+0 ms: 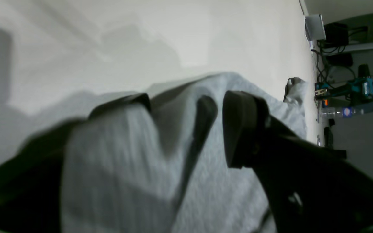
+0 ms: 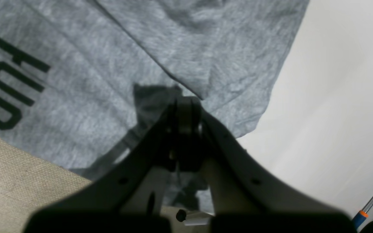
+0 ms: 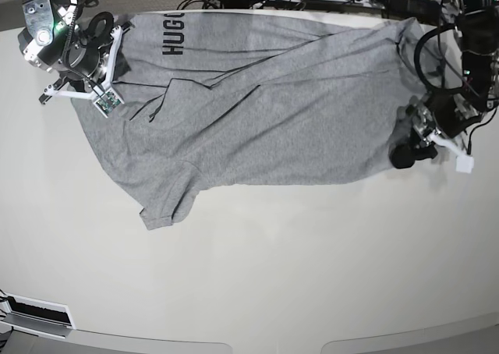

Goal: Layout the t-shirt on the table in an organized manner, then fold the t-shirt properly
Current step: 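Grasp the shirt hem corners with both grippers, then lift the hem with both grippers and fold it over toward the collar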

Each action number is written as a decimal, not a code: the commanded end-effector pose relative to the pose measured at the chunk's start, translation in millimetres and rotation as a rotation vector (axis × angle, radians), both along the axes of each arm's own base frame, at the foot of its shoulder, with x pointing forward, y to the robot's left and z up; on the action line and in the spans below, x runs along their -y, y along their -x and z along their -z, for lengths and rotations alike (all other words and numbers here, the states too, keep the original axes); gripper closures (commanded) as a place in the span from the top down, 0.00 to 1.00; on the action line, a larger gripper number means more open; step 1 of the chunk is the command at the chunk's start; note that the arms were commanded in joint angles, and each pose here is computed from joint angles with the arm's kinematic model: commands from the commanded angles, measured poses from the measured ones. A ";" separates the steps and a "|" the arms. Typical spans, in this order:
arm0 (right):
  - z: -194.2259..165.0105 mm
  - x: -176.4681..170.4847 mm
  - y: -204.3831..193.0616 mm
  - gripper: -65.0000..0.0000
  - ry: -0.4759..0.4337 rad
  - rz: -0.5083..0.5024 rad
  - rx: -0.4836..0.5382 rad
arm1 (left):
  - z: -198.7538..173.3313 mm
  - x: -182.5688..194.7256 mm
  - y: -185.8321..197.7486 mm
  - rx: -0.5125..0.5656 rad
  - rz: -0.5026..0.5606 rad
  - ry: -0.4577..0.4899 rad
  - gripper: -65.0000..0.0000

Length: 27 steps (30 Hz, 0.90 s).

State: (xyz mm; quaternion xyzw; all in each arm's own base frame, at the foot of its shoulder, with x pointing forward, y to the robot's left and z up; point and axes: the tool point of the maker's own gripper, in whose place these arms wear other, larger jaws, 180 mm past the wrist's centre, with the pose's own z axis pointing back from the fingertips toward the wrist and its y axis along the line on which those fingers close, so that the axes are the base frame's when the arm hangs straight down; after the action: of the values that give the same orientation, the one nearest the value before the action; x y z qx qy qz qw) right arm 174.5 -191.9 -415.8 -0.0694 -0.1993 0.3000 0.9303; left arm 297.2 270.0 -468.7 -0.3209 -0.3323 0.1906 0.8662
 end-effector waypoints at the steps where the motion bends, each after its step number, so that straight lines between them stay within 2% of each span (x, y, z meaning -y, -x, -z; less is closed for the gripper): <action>1: -6.6 2.0 -5.6 0.00 0.003 -0.004 0.026 | 6.3 -7.4 2.2 -0.059 0.030 -0.063 0.55; 5: -6.6 2.0 -5.7 0.00 0.003 -0.004 0.027 | -5.8 -12.8 -17.8 -0.025 0.048 -0.106 0.42; 9: -6.7 1.8 -5.8 0.00 0.002 -0.005 0.028 | -26.2 -12.3 -37.0 0.054 0.088 -0.112 0.38; 10: -6.9 1.5 -6.3 0.00 0.001 -0.005 0.030 | -29.0 -11.9 -40.1 0.061 0.093 -0.113 0.32; 13: -10.8 3.0 -14.7 0.00 0.005 0.004 0.057 | -28.4 -9.0 -39.8 0.050 0.108 -0.109 0.00; 17: -27.2 9.4 -45.4 0.00 0.001 0.086 0.154 | -26.0 -9.6 -35.4 0.032 0.118 -0.110 0.00; 21: -48.8 0.7 -79.9 0.00 -0.055 0.075 0.265 | -33.7 -19.2 -37.1 0.047 0.097 -0.101 0.00; 24: -54.1 -14.4 -100.3 0.00 -0.156 0.037 0.293 | -41.3 -30.4 -39.9 0.060 0.082 -0.111 0.00; 27: -47.7 -4.0 -128.8 0.00 -0.181 0.077 0.293 | -45.0 -36.7 -41.0 0.064 0.078 -0.123 0.00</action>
State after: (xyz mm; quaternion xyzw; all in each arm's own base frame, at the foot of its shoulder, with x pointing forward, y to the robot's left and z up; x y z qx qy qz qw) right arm 292.6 -182.5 -382.4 -0.0232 -0.3336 0.2312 0.9136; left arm 322.7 295.6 -443.1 -0.2903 -0.3271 0.1318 0.8896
